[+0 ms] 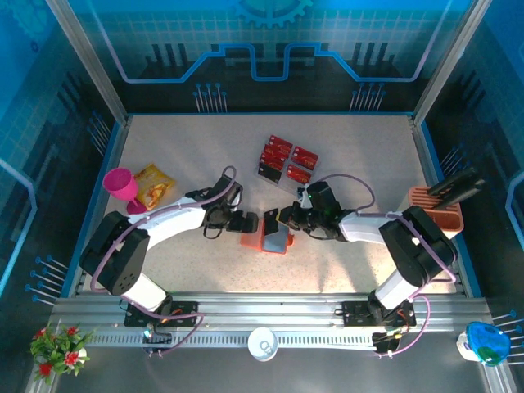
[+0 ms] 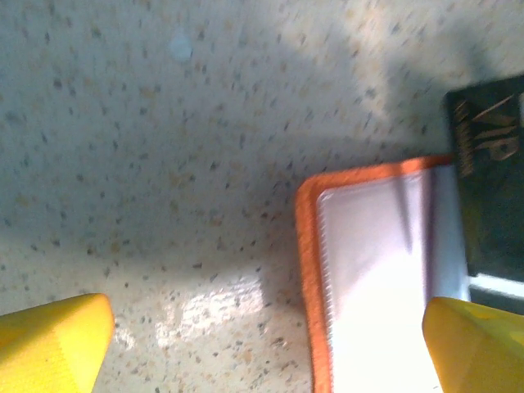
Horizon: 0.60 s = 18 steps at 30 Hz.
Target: Put the credit cards into the card holder
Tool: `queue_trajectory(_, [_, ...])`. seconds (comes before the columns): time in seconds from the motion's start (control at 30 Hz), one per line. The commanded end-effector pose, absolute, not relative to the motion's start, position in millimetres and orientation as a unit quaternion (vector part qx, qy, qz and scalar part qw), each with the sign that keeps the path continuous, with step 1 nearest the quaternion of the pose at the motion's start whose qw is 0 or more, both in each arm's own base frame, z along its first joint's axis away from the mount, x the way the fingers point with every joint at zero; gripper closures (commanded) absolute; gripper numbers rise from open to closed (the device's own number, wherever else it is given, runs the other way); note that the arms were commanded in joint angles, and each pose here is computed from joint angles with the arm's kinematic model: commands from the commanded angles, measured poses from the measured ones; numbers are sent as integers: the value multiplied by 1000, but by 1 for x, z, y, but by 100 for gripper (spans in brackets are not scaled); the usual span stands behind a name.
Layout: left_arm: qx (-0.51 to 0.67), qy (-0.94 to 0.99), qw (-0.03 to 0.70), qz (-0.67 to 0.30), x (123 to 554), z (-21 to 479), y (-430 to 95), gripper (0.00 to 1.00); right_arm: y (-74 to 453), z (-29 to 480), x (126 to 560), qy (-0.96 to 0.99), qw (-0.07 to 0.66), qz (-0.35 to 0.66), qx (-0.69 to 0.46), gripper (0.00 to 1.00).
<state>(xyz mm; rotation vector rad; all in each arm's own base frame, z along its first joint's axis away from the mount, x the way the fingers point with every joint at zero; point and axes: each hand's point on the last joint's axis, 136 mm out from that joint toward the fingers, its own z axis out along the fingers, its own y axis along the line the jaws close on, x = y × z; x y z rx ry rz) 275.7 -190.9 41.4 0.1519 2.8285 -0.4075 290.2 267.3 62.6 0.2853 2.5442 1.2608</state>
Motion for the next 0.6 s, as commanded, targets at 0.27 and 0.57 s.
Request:
queue_trajectory(0.27, [34,993,81,-81,240,12,-171,2,248,73,280,886,197,407,107,100])
queue_trajectory(0.57, [19,996,63,-65,229,4,-163,2,268,73,270,883,226,403,81,100])
